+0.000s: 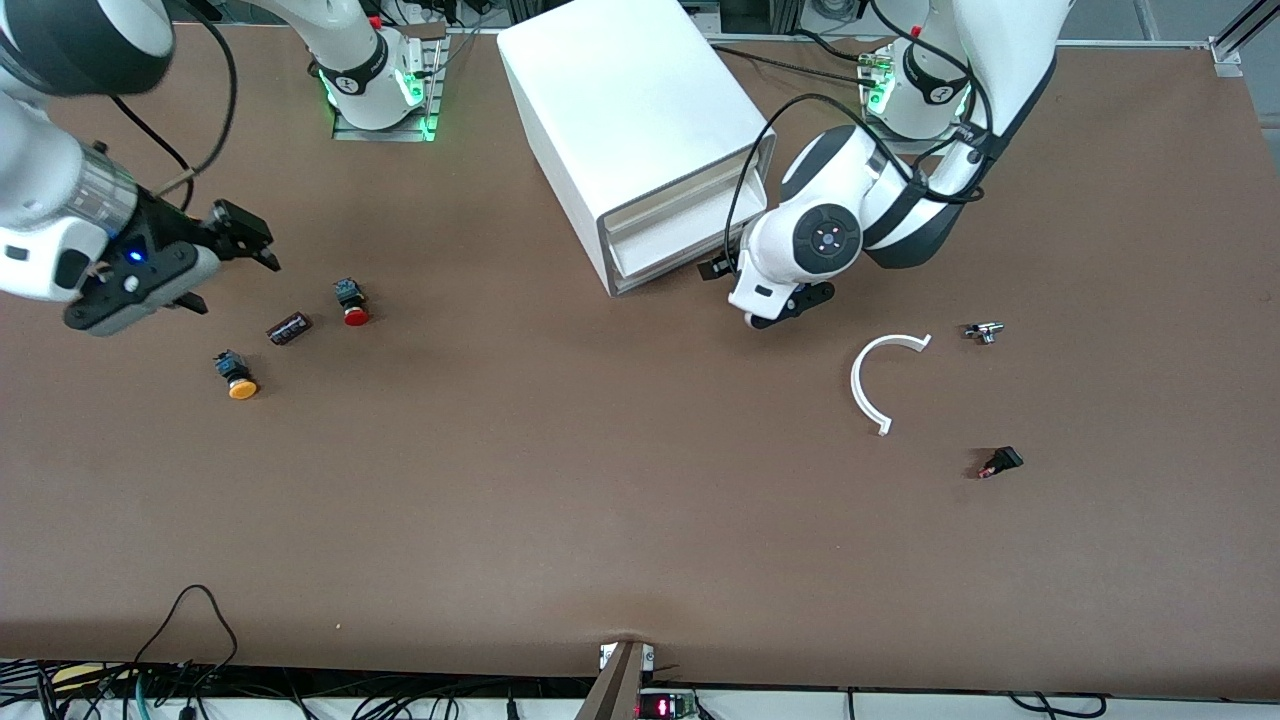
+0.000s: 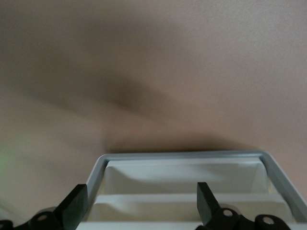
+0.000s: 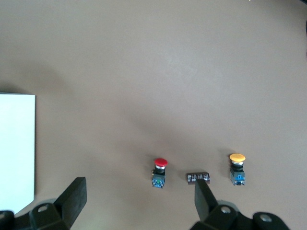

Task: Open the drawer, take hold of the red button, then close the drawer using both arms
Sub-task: 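Place the red button on the table and open the right gripper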

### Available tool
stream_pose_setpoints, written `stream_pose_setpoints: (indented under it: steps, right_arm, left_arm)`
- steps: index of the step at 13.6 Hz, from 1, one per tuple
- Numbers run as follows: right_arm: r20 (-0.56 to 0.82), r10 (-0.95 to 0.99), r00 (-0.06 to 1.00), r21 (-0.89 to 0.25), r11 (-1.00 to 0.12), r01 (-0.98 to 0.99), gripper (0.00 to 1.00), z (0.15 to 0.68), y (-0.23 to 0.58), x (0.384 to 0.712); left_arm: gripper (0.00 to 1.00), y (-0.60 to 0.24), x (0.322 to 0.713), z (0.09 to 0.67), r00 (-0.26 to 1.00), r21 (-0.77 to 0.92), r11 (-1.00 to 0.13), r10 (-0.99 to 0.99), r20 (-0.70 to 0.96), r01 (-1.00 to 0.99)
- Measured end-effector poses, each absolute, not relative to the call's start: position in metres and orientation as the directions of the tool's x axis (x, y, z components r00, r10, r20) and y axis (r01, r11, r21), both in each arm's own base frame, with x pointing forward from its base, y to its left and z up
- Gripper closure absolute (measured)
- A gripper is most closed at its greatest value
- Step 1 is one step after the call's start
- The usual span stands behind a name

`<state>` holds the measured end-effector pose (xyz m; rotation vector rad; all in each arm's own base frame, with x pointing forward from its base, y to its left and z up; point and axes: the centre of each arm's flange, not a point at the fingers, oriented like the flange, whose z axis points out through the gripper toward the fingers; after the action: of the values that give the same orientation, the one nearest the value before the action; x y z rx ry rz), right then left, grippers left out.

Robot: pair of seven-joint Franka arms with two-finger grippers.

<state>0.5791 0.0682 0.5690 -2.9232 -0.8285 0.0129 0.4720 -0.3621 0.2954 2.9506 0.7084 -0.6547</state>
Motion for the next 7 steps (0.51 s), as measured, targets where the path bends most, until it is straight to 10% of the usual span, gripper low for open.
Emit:
stream_pose_setpoints:
  steps: [7]
  right_arm:
    - [0.001,0.516,0.857,-0.098,-0.853,0.513,0.0,0.587,0.058,0.576]
  left_arm:
    - [0.0,-0.425,0.421,0.291,0.799,-0.101,-0.882,0.462,-0.386,0.461]
